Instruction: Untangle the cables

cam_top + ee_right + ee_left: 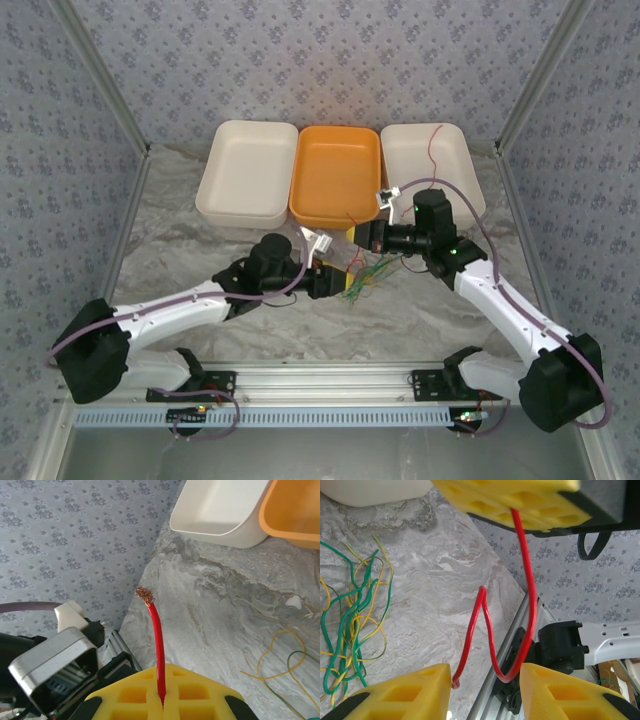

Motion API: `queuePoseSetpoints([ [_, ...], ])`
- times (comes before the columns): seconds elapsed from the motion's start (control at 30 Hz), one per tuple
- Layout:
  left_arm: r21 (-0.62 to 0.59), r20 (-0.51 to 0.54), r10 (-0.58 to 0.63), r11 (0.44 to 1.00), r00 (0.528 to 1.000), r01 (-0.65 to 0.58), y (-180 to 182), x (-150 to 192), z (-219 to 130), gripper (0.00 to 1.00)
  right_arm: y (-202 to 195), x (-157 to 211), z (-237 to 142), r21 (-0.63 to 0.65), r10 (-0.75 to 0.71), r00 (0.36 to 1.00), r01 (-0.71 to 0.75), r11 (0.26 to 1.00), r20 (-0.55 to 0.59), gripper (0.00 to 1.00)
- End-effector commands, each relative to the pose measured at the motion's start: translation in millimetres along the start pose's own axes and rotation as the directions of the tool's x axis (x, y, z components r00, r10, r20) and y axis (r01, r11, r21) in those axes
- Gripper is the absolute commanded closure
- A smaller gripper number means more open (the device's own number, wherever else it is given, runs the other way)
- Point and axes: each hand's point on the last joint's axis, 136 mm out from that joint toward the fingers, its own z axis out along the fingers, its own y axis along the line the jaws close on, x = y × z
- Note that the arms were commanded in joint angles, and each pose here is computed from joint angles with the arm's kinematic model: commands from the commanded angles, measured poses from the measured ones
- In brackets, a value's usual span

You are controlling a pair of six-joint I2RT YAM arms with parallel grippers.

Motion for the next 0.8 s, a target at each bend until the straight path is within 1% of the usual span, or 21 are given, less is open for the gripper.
queuePoseSetpoints([
  [0.0,0.008,-0.018,0.034,0.999,0.999,-0.033,-3.6,-2.8,2.9,0.6,8.9,-1.8,-1.7,-0.042,0.014,1.0,-0.014,0.999,-0.004,1.0],
  [0.13,-0.007,-0.004,0.035,0.999,0.999,-0.035,2.7,0.4,2.1,0.59,7.1,-1.8,-6.0,-0.029,0.02,1.0,-0.02,0.999,-0.003,1.0],
  [0.27,0.001,-0.01,0.045,0.999,0.999,-0.045,2.6,4.1,0.8,0.55,6.6,-2.1,-7.8,-0.029,0.029,1.0,-0.03,0.999,-0.003,1.0],
  [0.47,-0.001,-0.021,0.064,0.998,0.998,-0.064,4.8,5.0,5.0,0.59,6.7,-3.5,-6.8,-0.042,0.055,0.998,-0.055,0.998,-0.003,1.0],
  [0.63,0.011,-0.02,0.081,0.997,0.997,-0.081,4.1,5.2,6.8,0.71,4.7,-6.1,-9.3,-0.042,0.076,0.997,-0.076,0.996,0.004,1.0],
  [0.7,0.014,-0.023,0.087,0.996,0.996,-0.086,3.6,6.9,7.2,0.71,4.6,-7.8,-11.4,-0.047,0.084,0.996,-0.084,0.995,0.006,1.0],
  [0.77,0.013,-0.029,0.096,0.995,0.995,-0.095,3.0,9.0,7.6,0.67,4.4,-8.0,-12.9,-0.045,0.087,0.996,-0.087,0.995,0.007,1.0],
])
